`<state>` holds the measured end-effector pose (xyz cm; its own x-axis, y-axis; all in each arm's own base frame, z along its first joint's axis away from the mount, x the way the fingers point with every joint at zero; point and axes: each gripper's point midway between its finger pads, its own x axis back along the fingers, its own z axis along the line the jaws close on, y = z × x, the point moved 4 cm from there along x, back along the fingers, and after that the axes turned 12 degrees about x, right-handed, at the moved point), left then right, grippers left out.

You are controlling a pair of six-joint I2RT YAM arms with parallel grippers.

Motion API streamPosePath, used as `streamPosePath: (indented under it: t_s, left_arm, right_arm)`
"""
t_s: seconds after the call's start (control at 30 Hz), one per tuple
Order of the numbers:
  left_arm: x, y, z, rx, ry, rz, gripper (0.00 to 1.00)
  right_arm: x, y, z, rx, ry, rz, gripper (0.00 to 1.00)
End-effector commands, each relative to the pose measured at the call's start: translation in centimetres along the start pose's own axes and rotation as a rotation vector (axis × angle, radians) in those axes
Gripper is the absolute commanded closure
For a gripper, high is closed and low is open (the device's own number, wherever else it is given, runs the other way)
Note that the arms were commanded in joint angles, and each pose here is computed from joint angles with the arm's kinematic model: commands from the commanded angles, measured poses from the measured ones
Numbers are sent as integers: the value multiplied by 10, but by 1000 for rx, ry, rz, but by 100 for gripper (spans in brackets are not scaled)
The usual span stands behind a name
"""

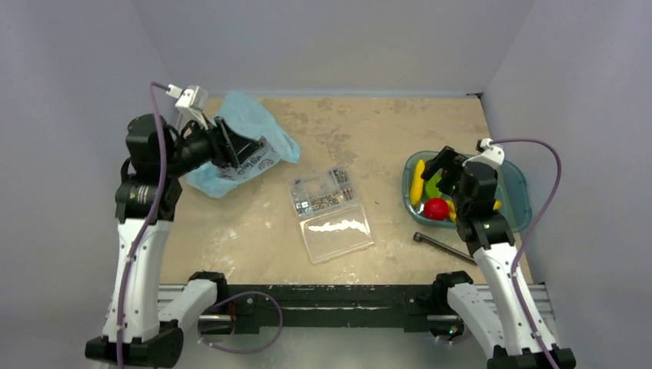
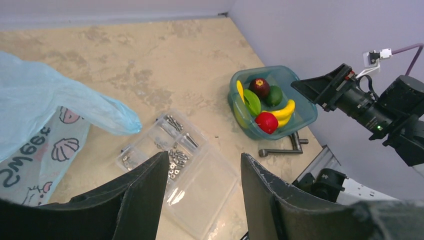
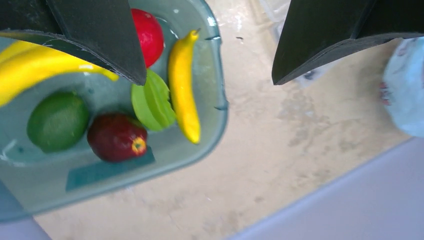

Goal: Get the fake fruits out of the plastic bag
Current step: Reset both arms

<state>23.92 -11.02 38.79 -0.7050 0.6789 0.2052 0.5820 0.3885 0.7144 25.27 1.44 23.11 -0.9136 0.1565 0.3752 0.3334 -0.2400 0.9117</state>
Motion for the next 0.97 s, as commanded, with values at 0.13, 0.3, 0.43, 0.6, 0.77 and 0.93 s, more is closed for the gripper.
streamPosePath:
  t_s: [0.13, 0.3, 0.43, 0.6, 0.77, 0.93]
  left_arm:
    - [57, 1, -34, -101, 62, -192, 45]
    - [89, 4, -55, -157, 75, -303, 44]
    - [108, 1, -64, -181, 85, -358, 43]
    - [115, -5, -66, -175, 85, -375, 43]
    - [116, -10, -66, -161, 83, -363, 43]
    - [118, -11, -68, -159, 79, -362, 43]
  right_arm:
    - [56, 73, 17, 98, 154, -162, 1]
    - [87, 105, 13, 102, 140, -241, 1]
    - [108, 124, 8, 98, 130, -322, 1]
    - [125, 129, -2, 97, 97, -379, 1]
    - [135, 130, -11, 56, 59, -421, 1]
    - [134, 129, -13, 53, 48, -416, 1]
